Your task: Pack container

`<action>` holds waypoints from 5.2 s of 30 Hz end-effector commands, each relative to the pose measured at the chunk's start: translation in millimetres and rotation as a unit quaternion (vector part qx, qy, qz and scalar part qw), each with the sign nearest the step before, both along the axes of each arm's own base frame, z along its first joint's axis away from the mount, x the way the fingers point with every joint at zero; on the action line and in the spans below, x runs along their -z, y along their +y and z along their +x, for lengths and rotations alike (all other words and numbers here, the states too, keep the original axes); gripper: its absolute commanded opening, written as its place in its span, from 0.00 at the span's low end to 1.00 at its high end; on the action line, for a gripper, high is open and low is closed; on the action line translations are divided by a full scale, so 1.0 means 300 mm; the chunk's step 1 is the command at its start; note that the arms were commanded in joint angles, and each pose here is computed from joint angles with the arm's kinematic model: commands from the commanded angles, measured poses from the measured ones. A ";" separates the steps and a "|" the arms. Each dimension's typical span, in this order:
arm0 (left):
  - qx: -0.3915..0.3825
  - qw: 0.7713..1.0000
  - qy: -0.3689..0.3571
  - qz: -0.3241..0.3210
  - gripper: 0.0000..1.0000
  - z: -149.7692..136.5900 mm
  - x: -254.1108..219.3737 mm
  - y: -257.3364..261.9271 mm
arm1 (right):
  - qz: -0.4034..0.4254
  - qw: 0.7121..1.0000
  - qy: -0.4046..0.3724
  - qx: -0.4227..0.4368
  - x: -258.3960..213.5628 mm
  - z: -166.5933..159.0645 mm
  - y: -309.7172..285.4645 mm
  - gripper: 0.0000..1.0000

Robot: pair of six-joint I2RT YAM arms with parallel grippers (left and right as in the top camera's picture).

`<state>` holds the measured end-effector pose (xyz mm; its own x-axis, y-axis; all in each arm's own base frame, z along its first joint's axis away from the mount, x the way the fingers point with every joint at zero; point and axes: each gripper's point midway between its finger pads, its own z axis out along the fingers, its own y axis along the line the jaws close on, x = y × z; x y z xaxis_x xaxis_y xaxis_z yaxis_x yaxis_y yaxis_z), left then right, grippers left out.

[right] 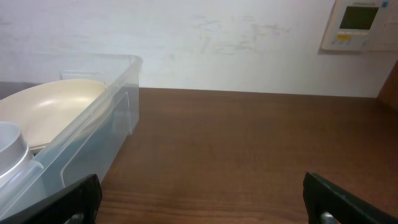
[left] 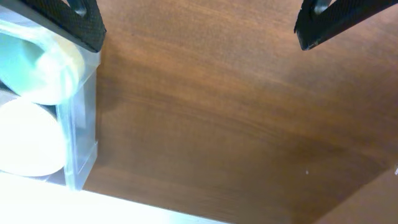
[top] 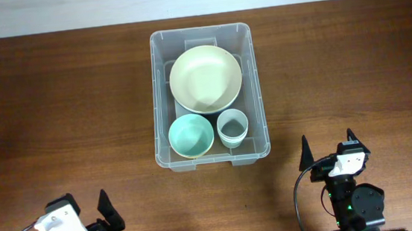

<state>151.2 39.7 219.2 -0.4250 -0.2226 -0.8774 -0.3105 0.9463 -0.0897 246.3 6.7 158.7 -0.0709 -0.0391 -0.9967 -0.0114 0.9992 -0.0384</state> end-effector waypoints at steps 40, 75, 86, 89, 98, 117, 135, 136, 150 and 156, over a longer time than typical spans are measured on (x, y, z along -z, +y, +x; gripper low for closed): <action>0.064 0.943 -0.318 0.080 1.00 0.300 0.001 -0.070 | -0.002 1.000 0.003 -0.004 0.009 -0.001 0.004 0.99; 0.225 0.944 -0.198 0.137 1.00 0.311 0.202 -0.220 | -0.002 1.000 0.003 -0.004 0.009 -0.001 0.004 0.99; 0.220 0.946 -0.198 0.131 1.00 0.312 0.203 -0.216 | -0.002 1.000 0.003 -0.004 0.009 -0.001 0.004 0.99; 0.219 0.947 -0.197 0.131 1.00 0.312 0.204 -0.214 | -0.002 1.000 0.003 -0.004 0.009 -0.001 0.004 0.99; 0.187 0.957 -0.195 0.103 1.00 0.314 0.208 -0.187 | -0.002 1.000 0.003 -0.004 0.009 -0.001 0.004 0.99; 0.192 0.956 -0.196 0.102 1.00 0.314 0.208 -0.192 | -0.002 1.000 0.003 -0.004 0.009 -0.001 0.004 0.99; 0.192 0.956 -0.196 0.102 1.00 0.314 0.208 -0.192 | -0.002 1.000 0.003 -0.004 0.009 -0.001 0.004 0.99; 0.192 0.956 -0.196 0.102 1.00 0.314 0.208 -0.192 | -0.002 1.000 0.003 -0.004 0.009 -0.001 0.004 0.99; 0.192 0.956 -0.196 0.102 1.00 0.314 0.208 -0.192 | -0.002 1.000 0.003 -0.004 0.009 -0.001 0.004 0.99; 0.192 0.956 -0.196 0.102 1.00 0.314 0.208 -0.192 | -0.002 1.000 0.003 -0.004 0.009 -0.001 0.004 0.99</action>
<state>245.4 -18.2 158.6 -0.0709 0.0900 -0.9934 0.0837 0.9929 0.0840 246.3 6.7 158.7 -0.0709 -0.0395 -0.9967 -0.0114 0.9992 -0.0388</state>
